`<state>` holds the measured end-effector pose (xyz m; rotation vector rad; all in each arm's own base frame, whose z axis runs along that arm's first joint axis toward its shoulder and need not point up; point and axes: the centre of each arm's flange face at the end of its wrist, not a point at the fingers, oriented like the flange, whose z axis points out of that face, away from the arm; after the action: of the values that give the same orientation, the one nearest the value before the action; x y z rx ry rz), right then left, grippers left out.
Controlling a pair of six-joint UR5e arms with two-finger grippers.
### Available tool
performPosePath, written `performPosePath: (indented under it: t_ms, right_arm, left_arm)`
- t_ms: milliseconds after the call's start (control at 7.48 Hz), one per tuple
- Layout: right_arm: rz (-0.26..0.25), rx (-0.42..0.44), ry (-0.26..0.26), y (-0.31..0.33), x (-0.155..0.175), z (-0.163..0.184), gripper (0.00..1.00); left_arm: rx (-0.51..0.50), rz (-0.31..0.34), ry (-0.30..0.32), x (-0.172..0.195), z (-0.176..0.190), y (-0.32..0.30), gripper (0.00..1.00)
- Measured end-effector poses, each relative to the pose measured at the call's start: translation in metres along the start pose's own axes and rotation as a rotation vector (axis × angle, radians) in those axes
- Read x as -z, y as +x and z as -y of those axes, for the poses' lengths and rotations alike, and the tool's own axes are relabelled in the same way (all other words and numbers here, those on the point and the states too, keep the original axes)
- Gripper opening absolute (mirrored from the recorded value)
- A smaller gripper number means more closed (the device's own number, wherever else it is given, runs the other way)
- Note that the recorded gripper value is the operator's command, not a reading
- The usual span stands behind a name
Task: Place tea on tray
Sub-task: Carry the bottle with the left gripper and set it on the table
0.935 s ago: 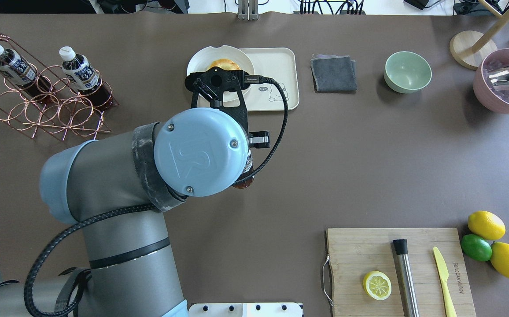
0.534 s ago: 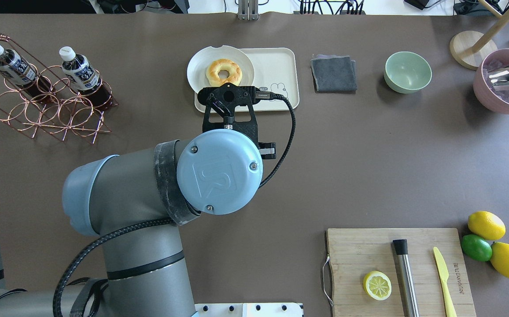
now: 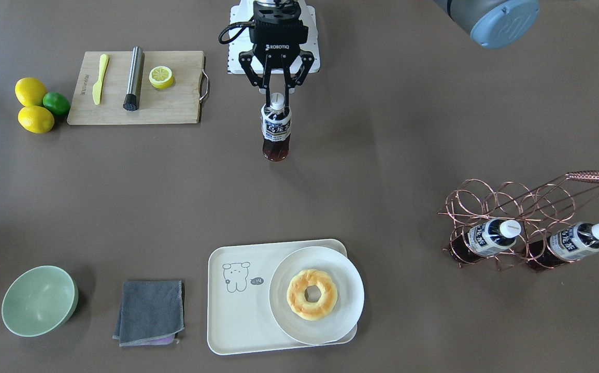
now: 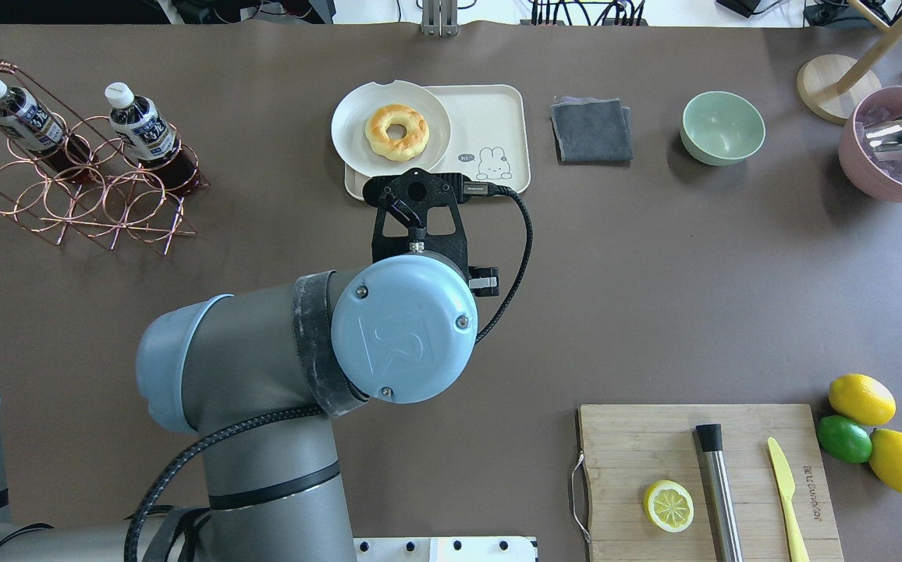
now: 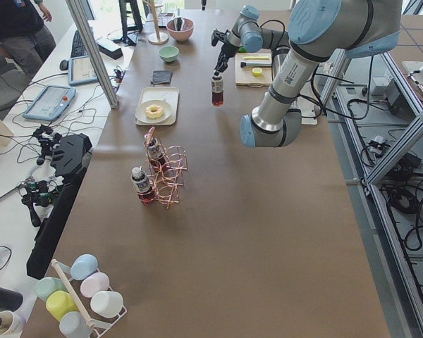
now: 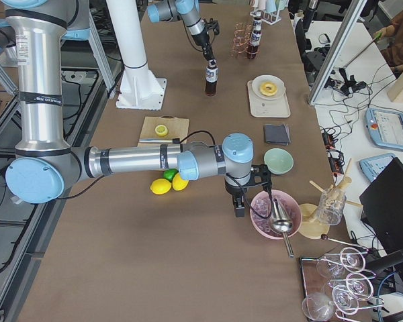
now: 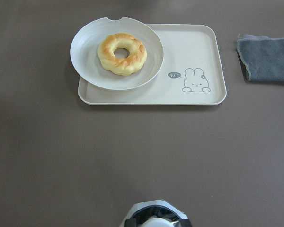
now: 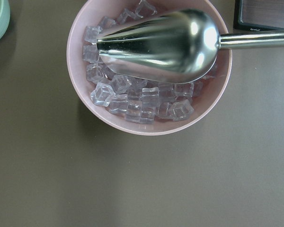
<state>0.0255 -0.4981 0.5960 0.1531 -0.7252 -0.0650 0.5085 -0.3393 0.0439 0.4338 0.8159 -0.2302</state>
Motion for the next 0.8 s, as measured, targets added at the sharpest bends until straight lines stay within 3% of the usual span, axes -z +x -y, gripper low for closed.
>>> performPosePath:
  t_ms: [401, 534, 802]
  right_arm:
    - [0.000, 0.001, 0.001, -0.0005, 0.0006, 0.0008, 1.00]
    - [-0.001, 0.002, 0.003, -0.0011, 0.0011, 0.0017, 1.00]
    - [-0.001, 0.003, 0.006, -0.0019, 0.0020, 0.0031, 1.00]
  left_arm:
    - [-0.011, -0.001, 0.016, -0.0108, -0.0132, 0.0082, 0.00]
    - [-0.015, 0.004, 0.017, -0.0133, -0.0141, 0.0080, 0.10]
    - [-0.022, 0.006, 0.019, -0.0140, -0.0141, 0.0081, 0.55]
